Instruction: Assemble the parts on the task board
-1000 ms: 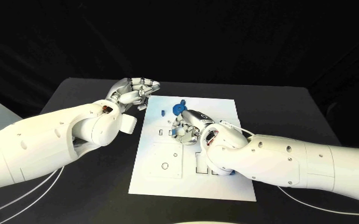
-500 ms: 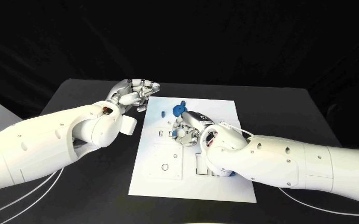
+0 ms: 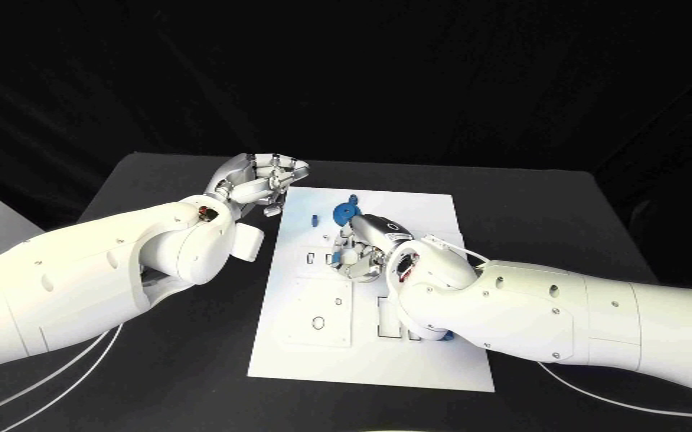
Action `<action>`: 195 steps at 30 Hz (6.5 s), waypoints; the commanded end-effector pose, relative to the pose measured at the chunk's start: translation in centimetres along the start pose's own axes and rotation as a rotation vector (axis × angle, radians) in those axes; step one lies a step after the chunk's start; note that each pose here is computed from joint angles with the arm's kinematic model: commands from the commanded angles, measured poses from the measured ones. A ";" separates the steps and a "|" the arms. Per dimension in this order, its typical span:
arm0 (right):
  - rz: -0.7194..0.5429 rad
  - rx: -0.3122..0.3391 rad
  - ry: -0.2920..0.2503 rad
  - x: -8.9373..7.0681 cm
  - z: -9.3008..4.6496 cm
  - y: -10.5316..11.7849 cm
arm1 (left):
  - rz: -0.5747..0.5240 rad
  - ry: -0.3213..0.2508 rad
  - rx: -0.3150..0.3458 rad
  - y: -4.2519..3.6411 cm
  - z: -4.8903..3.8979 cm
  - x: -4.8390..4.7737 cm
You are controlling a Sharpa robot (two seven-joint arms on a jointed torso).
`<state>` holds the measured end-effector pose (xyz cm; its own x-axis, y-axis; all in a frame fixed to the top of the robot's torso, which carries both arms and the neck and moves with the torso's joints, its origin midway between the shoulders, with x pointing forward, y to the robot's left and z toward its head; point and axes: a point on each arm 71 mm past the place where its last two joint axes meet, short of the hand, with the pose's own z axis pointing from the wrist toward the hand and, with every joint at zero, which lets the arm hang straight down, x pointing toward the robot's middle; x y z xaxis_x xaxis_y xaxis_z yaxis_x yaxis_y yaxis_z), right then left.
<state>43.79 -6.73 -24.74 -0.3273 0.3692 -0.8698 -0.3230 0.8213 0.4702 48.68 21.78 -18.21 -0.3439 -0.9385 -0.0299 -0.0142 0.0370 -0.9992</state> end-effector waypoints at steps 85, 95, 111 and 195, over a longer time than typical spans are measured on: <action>0.612 0.074 -0.264 -12.7 -4.0 -9.7 | 0.936 0.462 -0.625 2.55 3.84 6.37; 0.610 0.078 -0.258 -12.6 -3.9 -9.7 | 0.941 0.476 -0.634 3.03 4.37 7.02; 0.610 0.079 -0.254 -12.6 -3.8 -9.6 | 0.939 0.494 -0.651 3.43 4.82 7.23; 0.606 0.089 -0.244 -12.3 -3.8 -10.4 | 1.025 0.350 -0.554 3.68 3.93 7.43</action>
<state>47.84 -21.70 -18.37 -0.1968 0.8650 -0.4616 -0.0459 0.4622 0.8856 49.83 13.69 -22.13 -0.6566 -0.2779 -0.7012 0.0297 0.9194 -0.3922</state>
